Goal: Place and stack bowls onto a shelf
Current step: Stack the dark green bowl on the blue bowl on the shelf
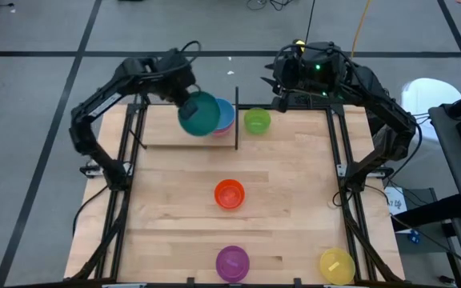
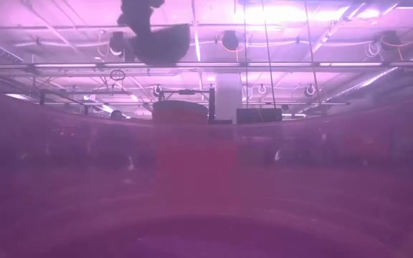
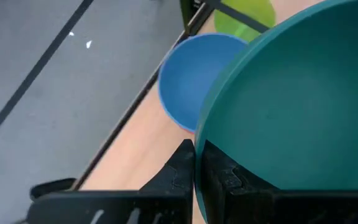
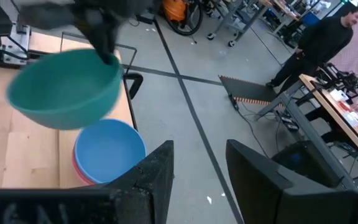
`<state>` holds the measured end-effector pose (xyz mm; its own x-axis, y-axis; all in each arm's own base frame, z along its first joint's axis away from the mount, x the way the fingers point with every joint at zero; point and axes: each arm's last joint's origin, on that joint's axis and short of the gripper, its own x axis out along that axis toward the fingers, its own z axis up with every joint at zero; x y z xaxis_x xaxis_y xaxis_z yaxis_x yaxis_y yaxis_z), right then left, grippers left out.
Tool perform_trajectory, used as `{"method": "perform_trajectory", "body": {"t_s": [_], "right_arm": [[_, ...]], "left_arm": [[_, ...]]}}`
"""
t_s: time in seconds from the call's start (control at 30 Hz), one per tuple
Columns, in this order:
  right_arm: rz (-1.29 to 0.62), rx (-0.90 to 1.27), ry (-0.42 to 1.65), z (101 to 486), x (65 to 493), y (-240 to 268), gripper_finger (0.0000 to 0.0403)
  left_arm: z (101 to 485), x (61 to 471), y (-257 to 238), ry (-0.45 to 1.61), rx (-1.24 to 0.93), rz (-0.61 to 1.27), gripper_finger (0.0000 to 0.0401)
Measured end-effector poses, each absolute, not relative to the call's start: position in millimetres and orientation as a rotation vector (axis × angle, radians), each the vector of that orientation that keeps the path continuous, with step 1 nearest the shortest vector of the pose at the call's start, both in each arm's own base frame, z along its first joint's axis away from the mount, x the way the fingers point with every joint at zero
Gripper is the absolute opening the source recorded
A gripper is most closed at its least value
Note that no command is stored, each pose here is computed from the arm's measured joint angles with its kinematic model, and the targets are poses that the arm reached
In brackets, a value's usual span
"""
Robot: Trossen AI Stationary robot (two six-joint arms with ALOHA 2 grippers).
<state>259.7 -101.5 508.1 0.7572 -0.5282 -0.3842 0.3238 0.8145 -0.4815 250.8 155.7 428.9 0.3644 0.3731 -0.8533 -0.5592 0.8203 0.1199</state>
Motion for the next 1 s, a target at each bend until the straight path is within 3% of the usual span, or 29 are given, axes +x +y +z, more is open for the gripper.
{"method": "perform_trajectory", "body": {"t_s": [0.47,1.0], "right_arm": [[-0.474,-0.420,0.538,508,260,-101,0.0141],[-0.474,-0.420,0.538,508,260,-102,0.0141]], "left_arm": [[383,277,222,1.156,-0.235,0.547,0.0010],[346,294,248,1.242,-0.218,0.481,0.0010]]}}
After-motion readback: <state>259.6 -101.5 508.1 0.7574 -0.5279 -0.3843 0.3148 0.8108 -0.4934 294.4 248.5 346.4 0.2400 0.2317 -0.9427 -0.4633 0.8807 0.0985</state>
